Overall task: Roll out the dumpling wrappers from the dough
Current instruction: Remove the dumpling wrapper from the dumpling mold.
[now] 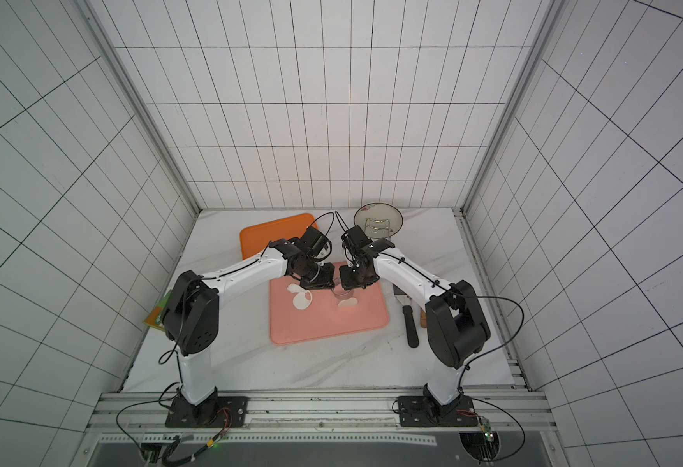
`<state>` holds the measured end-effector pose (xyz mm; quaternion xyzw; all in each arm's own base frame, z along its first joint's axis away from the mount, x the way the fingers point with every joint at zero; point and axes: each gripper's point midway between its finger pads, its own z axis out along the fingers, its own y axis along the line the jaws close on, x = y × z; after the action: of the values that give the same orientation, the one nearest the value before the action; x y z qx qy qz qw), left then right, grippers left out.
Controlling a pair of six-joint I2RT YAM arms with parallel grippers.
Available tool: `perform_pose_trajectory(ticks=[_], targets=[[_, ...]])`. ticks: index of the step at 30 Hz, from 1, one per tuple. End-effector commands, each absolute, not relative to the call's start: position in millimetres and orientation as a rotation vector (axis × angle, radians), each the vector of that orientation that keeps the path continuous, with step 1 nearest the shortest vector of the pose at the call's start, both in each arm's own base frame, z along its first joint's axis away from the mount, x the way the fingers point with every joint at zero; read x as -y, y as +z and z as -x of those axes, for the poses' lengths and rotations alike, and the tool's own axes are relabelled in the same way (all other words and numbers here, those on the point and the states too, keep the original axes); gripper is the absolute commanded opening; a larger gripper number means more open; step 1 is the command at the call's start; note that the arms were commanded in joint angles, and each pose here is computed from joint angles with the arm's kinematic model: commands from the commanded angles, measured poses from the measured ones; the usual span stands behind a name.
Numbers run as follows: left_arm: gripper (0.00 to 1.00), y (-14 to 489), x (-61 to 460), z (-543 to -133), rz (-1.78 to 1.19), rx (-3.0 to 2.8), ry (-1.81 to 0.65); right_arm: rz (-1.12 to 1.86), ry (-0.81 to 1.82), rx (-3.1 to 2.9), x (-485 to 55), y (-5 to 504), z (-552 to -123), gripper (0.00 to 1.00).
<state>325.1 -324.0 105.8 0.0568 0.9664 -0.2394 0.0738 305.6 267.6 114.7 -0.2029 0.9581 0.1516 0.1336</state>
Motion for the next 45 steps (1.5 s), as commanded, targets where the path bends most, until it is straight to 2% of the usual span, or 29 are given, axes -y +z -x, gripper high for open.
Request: perform_pose_trajectory(ticks=[1,4,16,25,33,39,44,45], targets=[[0.00,112,323,-332,-0.199,-2.859,-0.670,0.468,0.598,-2.754,-261,128,-308,0.51],[0.00,115,321,-333,-0.202,-2.844,-0.662,0.404,0.688,-2.749,-256,127,-309,0.52],[0.00,121,308,-342,-0.170,-2.833,-0.593,0.326,0.757,-2.694,-240,135,-310,0.51],[0.00,127,321,-337,-0.210,-2.826,-0.615,0.373,0.823,-2.718,-255,135,-309,0.46],[0.00,137,328,-332,-0.232,-2.805,-0.636,0.401,0.755,-2.773,-261,118,-311,0.32],[0.00,142,332,-331,-0.243,-2.793,-0.645,0.399,0.670,-2.787,-257,113,-317,0.09],[0.00,142,330,-331,-0.228,-2.792,-0.629,0.395,0.627,-2.792,-254,112,-323,0.01],[0.08,142,329,-332,-0.219,-2.789,-0.622,0.400,0.614,-2.794,-253,112,-323,0.01]])
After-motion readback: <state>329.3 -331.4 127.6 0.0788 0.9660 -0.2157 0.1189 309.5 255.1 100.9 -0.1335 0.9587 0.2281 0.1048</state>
